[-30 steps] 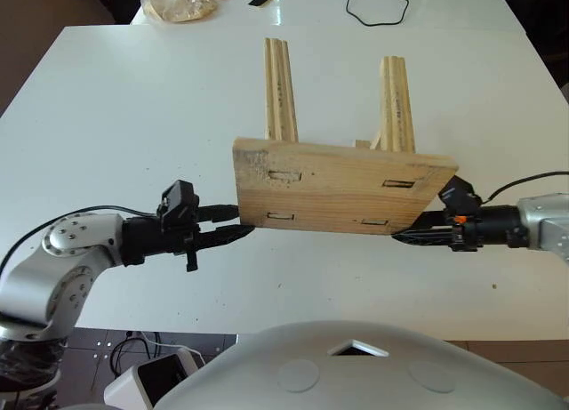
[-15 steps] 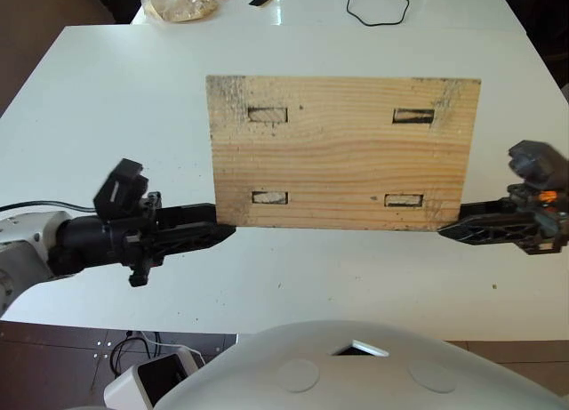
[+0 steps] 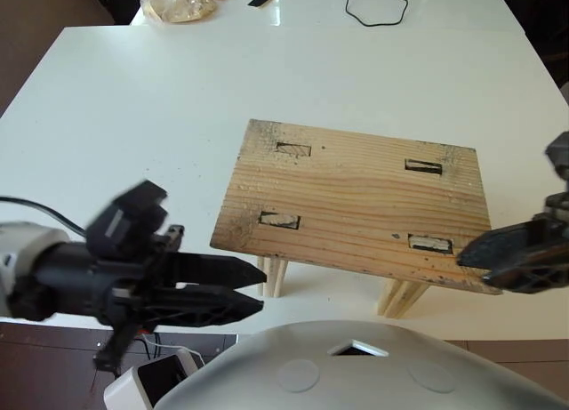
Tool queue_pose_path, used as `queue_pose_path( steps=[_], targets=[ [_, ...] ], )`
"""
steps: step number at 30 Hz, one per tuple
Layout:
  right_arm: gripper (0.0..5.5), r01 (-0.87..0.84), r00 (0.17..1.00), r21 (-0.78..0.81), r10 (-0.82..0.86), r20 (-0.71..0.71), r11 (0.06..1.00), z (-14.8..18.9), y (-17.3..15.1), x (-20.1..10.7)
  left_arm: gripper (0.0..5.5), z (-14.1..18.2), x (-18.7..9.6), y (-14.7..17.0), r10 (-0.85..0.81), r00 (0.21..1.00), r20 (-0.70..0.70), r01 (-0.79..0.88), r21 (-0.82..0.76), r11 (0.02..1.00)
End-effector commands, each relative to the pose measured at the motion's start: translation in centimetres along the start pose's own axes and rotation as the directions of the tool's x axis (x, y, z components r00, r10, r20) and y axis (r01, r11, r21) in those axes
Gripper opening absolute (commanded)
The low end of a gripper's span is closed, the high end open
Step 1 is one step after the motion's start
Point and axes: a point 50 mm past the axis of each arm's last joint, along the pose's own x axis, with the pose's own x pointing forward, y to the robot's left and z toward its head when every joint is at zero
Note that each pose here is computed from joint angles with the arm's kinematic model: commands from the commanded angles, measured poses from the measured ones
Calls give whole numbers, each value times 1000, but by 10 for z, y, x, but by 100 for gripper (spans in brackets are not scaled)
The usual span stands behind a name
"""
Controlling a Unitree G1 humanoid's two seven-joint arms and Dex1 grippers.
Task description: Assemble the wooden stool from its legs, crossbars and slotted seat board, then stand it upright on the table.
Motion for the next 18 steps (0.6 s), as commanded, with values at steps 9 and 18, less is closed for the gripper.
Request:
queue_pose_path(
  steps=[9, 18],
  targets=[
    [128, 346, 938, -252, -333, 97, 904, 21, -58, 19, 145, -27, 19, 62, 256, 967, -1, -252, 177, 951],
    [128, 684, 725, -391, -509, 465, 616, 111, -105, 9, 145, 9, 15, 118, 388, 908, 161, -419, 294, 859]
  ],
)
